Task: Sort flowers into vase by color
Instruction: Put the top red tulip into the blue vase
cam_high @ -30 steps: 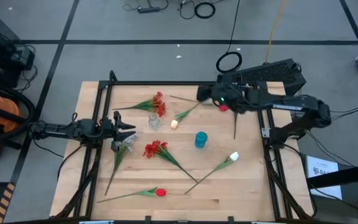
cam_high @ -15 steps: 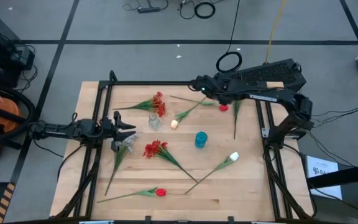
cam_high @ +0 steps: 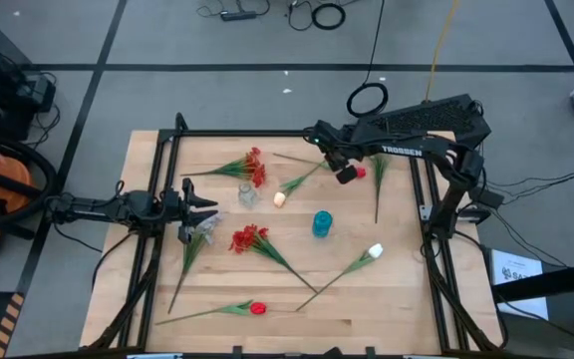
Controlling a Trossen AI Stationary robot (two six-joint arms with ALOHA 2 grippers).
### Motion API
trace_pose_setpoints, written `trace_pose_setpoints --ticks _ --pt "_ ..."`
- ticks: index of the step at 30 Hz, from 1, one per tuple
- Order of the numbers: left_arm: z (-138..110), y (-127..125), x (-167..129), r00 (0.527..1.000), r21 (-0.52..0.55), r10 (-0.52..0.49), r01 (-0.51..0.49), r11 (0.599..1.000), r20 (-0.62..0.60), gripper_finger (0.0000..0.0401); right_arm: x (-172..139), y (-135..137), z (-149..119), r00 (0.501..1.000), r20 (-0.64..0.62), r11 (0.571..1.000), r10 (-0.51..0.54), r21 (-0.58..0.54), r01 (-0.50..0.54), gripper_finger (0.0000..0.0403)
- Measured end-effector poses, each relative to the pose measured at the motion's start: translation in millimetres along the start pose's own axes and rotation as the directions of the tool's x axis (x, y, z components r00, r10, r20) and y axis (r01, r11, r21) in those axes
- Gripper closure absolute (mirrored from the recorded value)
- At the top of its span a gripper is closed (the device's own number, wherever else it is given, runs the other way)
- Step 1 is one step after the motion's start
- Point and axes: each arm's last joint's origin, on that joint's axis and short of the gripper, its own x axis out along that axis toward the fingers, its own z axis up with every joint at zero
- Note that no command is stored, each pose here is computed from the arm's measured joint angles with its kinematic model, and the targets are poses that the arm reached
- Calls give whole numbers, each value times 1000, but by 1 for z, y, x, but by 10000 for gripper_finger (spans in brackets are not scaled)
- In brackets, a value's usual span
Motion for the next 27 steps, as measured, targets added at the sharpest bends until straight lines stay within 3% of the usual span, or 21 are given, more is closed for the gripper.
trace_pose_setpoints --ticks 12,27 --pt "0 0 0 1000 0 0 0 1000 0 285 16 -17 19 961 85 953 -262 180 244 255" --pt "0 0 0 1000 0 0 0 1000 0 285 54 -30 44 963 37 933 -266 261 247 255"
